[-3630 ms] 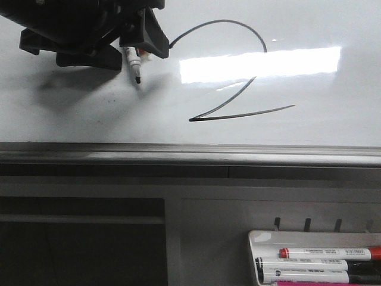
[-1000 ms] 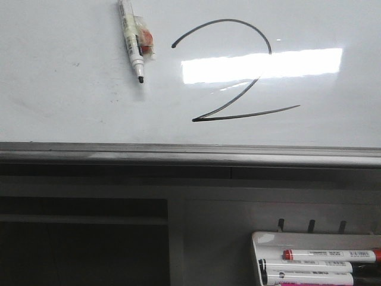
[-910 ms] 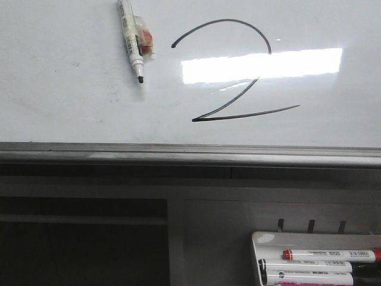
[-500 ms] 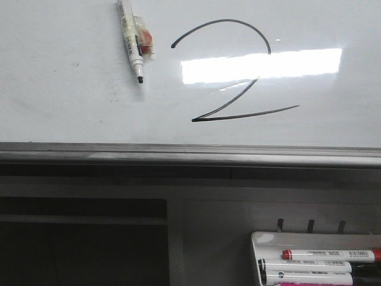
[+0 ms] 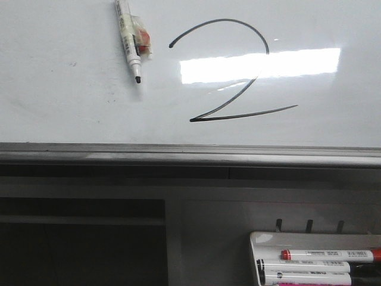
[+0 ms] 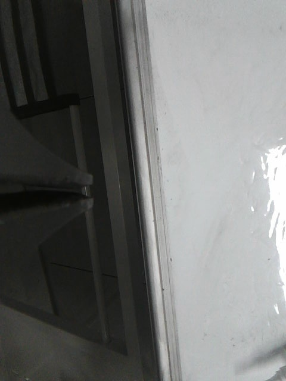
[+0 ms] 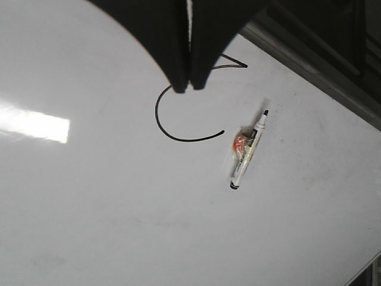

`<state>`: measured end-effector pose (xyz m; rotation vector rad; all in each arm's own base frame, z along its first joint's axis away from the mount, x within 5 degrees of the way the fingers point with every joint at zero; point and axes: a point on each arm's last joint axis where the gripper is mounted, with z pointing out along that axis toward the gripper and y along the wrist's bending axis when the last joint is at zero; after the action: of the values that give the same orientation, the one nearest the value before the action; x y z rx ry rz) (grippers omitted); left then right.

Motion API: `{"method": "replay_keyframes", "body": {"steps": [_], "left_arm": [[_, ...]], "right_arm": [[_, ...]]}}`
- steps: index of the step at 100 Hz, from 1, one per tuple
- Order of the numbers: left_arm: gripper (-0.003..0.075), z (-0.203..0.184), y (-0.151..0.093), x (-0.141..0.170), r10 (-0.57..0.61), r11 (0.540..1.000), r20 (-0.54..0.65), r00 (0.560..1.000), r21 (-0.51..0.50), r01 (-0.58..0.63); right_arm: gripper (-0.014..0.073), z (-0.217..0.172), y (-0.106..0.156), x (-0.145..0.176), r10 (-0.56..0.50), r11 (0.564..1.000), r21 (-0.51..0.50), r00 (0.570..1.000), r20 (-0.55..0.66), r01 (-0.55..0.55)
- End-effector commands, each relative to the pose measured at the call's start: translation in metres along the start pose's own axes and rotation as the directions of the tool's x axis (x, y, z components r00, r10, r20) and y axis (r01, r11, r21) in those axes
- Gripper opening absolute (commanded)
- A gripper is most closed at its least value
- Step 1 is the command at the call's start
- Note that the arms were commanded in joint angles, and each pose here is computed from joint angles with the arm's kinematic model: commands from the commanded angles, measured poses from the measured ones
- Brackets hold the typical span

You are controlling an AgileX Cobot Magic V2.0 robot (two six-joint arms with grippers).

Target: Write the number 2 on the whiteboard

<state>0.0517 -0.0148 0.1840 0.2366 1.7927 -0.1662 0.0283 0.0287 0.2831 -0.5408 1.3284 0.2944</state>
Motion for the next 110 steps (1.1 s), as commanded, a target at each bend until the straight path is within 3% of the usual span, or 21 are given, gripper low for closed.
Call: {"method": "replay_keyframes", "body": {"steps": [1, 29, 39, 42, 48, 55, 64, 78, 92, 110], "left_arm": [[-0.002, -0.001, 0.001, -0.003, -0.028, 1.0, 0.079, 0.997, -0.006, 0.029], [-0.002, -0.001, 0.001, -0.003, -0.028, 1.0, 0.079, 0.997, -0.006, 0.029], [-0.002, -0.001, 0.001, -0.003, -0.028, 1.0, 0.079, 0.997, -0.006, 0.029], [-0.002, -0.001, 0.001, -0.003, -0.028, 1.0, 0.079, 0.997, -0.006, 0.029], [-0.002, -0.001, 0.001, -0.003, -0.028, 1.0, 0.079, 0.997, -0.006, 0.029], [-0.002, -0.001, 0.001, -0.003, -0.028, 1.0, 0.079, 0.997, -0.006, 0.029], [-0.002, -0.001, 0.001, -0.003, -0.028, 1.0, 0.079, 0.997, -0.006, 0.029], [-0.002, -0.001, 0.001, -0.003, -0.028, 1.0, 0.079, 0.997, -0.006, 0.029], [-0.002, -0.001, 0.001, -0.003, -0.028, 1.0, 0.079, 0.997, -0.006, 0.029], [-0.002, -0.001, 0.001, -0.003, -0.028, 1.0, 0.08, 0.996, -0.007, 0.029]], "right_arm": [[-0.0071, 0.0, -0.006, -0.011, 0.011, 0.998, 0.059, 0.998, 0.056, -0.014], [-0.0071, 0.001, -0.006, -0.008, 0.011, 0.998, 0.058, 0.999, 0.046, -0.013], [-0.0071, 0.002, -0.011, 0.002, -0.154, 0.979, 0.137, 0.988, -0.005, 0.153], [-0.0071, 0.003, -0.012, 0.006, -0.106, 0.98, 0.167, 0.994, -0.011, 0.107], [-0.0071, 0.004, -0.013, 0.019, 0.111, 0.97, 0.221, 0.993, -0.034, -0.101], [-0.0071, 0.003, -0.017, 0.036, 0.199, 0.931, 0.329, 0.975, -0.1, -0.157], [-0.0071, 0.001, -0.022, 0.055, 0.247, 0.878, 0.453, 0.957, -0.151, -0.155], [-0.0071, -0.006, -0.022, 0.081, 0.264, 0.827, 0.547, 0.949, -0.17, -0.132], [-0.0071, -0.007, -0.019, 0.104, 0.283, 0.817, 0.562, 0.938, -0.199, -0.127], [-0.0071, -0.011, -0.017, 0.114, 0.34, 0.813, 0.57, 0.892, -0.299, -0.119]]}}
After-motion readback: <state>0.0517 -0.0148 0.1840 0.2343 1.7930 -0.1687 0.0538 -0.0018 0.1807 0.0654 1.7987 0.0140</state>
